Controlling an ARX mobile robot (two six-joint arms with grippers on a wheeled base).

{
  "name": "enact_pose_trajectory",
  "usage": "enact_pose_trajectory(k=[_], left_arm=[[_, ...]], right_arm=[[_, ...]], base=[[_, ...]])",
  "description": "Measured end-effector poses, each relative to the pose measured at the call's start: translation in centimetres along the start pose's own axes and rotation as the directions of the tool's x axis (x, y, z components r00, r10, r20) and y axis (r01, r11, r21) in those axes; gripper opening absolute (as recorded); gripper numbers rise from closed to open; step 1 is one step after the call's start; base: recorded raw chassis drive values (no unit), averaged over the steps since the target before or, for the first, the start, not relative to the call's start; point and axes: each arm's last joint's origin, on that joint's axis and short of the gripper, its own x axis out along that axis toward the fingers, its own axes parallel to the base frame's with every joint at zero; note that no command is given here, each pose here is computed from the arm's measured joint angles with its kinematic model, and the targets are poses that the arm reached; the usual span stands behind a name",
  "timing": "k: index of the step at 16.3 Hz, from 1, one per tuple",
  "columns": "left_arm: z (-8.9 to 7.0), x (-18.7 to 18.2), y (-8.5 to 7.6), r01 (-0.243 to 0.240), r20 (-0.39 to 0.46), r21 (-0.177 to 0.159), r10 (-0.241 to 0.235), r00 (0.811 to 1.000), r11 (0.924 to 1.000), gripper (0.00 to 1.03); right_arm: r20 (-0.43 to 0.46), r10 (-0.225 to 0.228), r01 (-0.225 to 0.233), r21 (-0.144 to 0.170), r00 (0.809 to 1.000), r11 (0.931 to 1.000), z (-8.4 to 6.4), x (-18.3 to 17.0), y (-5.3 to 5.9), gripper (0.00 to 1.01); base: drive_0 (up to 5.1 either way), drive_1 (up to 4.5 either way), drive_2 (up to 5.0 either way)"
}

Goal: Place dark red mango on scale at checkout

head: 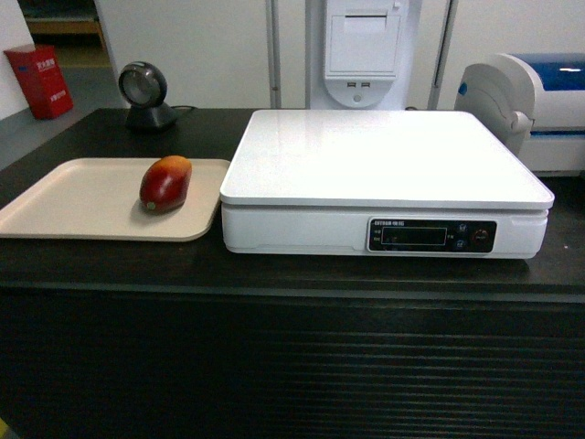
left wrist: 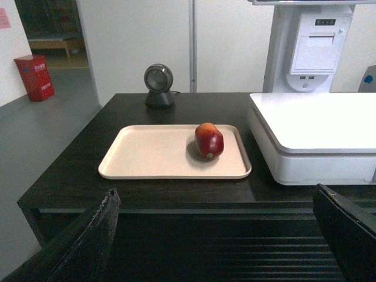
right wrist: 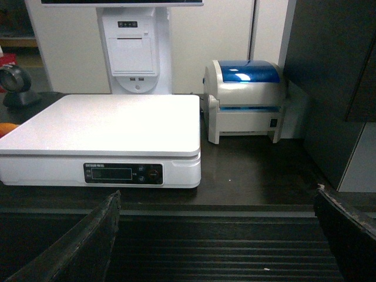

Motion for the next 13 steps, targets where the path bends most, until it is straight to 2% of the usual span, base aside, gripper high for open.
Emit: enact_pose_trajectory(k=[12,13], left_arm=[[-0.01,0.00,0.00,0.000,-0.001,0.000,0.000,1.000,1.0000,0.98],[-0.19,0.02,-0.13,-0.047,-0.088,-0.023,0.044,0.995,0.9986,0.98]], right_arm=[[0.000,0.000,0.000,0.000,1.000,1.0000,0.00,0.00,0.00,0.98],[-0.001,0.000,0.000,0.000,1.000,1.0000,-0.01,0.00,0.00,0.98]], base=[[0.0,0.00,0.0],[0.0,0.00,0.0]])
